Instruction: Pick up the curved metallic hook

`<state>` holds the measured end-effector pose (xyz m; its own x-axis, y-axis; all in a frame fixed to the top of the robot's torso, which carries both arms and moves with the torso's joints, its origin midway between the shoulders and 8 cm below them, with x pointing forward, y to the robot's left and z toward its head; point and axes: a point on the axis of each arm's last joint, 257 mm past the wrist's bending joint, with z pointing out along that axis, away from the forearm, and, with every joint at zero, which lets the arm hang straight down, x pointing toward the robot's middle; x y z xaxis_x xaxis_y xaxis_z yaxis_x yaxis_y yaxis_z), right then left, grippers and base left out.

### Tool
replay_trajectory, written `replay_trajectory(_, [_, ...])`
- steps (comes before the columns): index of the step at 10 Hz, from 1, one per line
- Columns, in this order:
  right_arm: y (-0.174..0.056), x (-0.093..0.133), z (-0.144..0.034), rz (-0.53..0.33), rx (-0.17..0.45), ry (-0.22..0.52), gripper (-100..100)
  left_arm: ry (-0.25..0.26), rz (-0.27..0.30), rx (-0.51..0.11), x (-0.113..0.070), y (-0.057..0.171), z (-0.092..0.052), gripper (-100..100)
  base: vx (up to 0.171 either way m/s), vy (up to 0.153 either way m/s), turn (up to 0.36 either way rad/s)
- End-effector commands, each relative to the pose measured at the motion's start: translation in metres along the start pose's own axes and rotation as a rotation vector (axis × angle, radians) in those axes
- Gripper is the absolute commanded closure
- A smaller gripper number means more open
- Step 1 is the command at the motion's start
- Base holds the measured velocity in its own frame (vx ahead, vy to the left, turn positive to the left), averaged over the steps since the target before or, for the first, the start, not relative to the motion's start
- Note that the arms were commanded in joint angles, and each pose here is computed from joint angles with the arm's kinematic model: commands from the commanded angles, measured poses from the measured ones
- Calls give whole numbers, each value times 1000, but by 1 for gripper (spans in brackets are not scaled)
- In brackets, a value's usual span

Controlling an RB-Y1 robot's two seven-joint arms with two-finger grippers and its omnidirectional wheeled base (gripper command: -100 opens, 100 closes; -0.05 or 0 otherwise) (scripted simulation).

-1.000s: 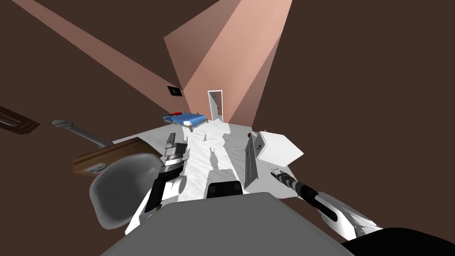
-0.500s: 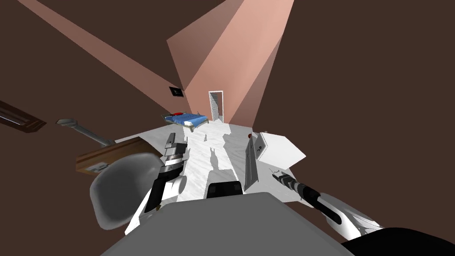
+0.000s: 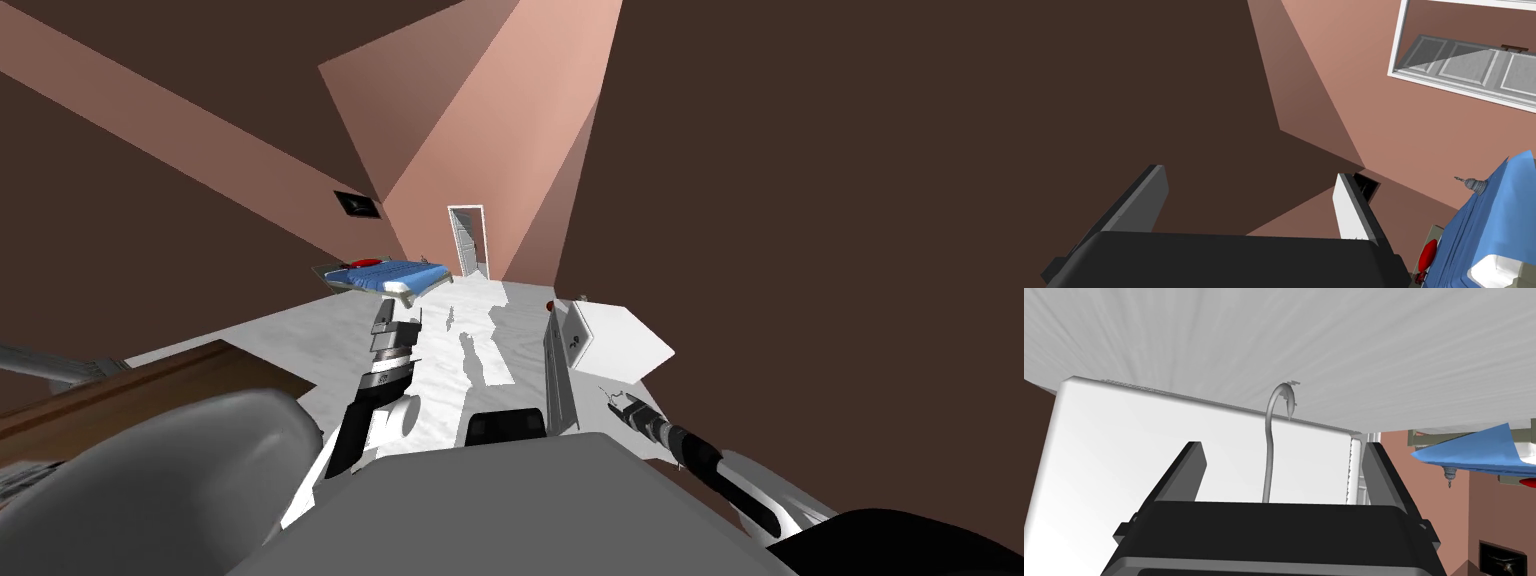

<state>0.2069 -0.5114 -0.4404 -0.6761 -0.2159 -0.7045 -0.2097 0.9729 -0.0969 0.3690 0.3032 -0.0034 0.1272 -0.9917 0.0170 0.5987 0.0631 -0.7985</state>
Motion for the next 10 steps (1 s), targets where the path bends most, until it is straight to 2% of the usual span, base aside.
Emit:
replay_trajectory(1, [8,0,-5,-14,-13,-3,-100,0,0,0,0,0,0,0,162,-28,-74])
replay_trajectory(3, [31,4,-10,-52,-49,-11,-100,0,0,0,0,0,0,0,148,-37,-221])
replay_trajectory(5, [53,7,-16,-90,-82,-22,-100,0,0,0,0,0,0,0,165,29,-328])
replay_trajectory(6, [47,5,-15,-76,-70,-17,-100,0,0,0,0,0,0,0,77,25,-62])
replay_trajectory(7, [48,5,-15,-80,-73,-18,100,0,0,0,0,0,0,0,13,6,12])
replay_trajectory(10, [46,4,-15,-81,-70,-20,100,0,0,0,0,0,0,0,3,-4,-3])
